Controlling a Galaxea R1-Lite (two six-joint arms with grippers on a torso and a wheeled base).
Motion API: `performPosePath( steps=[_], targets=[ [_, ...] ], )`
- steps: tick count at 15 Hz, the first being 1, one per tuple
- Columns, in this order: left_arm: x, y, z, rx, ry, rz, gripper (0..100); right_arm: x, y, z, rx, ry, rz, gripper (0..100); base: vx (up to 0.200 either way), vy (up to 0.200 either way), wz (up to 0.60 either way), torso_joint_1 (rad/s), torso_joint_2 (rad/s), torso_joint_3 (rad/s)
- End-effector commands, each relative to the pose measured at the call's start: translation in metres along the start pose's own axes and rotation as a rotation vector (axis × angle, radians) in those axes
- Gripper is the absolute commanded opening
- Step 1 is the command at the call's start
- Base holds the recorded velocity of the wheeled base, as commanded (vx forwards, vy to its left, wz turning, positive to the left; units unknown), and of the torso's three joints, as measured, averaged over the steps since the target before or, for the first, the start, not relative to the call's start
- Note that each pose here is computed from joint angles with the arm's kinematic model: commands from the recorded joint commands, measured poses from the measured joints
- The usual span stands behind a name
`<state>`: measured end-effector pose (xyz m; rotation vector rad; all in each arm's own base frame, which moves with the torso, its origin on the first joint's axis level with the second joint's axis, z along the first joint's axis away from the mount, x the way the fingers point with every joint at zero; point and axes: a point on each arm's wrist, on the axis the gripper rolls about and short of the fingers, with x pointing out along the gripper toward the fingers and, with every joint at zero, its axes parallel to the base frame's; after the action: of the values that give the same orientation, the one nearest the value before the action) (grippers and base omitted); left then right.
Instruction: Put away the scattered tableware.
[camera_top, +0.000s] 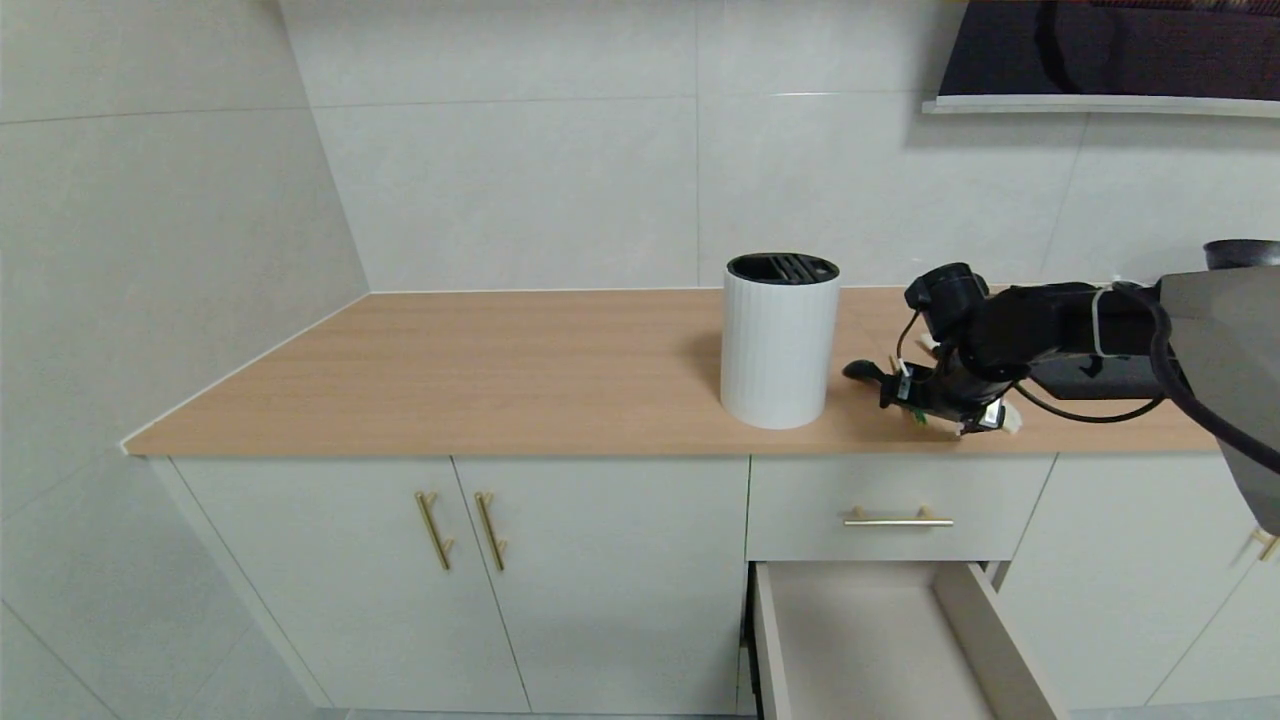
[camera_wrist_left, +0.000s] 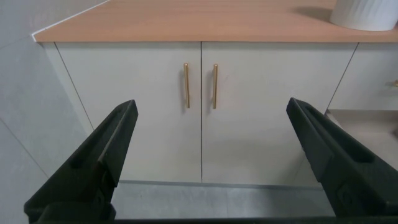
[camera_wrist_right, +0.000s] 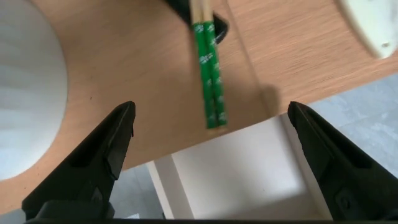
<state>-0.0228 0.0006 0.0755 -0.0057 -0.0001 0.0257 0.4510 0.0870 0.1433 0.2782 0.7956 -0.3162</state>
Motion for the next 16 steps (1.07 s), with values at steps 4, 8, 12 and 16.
performPosePath(
  steps=[4,8,12,16],
  targets=[
    [0.0,0.0,0.0,0.0,0.0,0.0,100,0.0029,-0.0009,-0.0006,0.001,0.004,-0.004,0,0.0,0.0,0.0,0.0,0.0,0.0],
    [0.0,0.0,0.0,0.0,0.0,0.0,100,0.0081,-0.0007,-0.0036,-0.005,0.016,-0.011,0,0.0,0.0,0.0,0.0,0.0,0.0],
    [0.0,0.0,0.0,0.0,0.0,0.0,100,0.0059,-0.002,-0.0015,-0.001,0.01,-0.01,0,0.0,0.0,0.0,0.0,0.0,0.0],
    [0.0,0.0,0.0,0.0,0.0,0.0,100,-0.0003,-0.0026,0.0014,0.005,0.001,-0.005,0,0.0,0.0,0.0,0.0,0.0,0.0]
  ],
)
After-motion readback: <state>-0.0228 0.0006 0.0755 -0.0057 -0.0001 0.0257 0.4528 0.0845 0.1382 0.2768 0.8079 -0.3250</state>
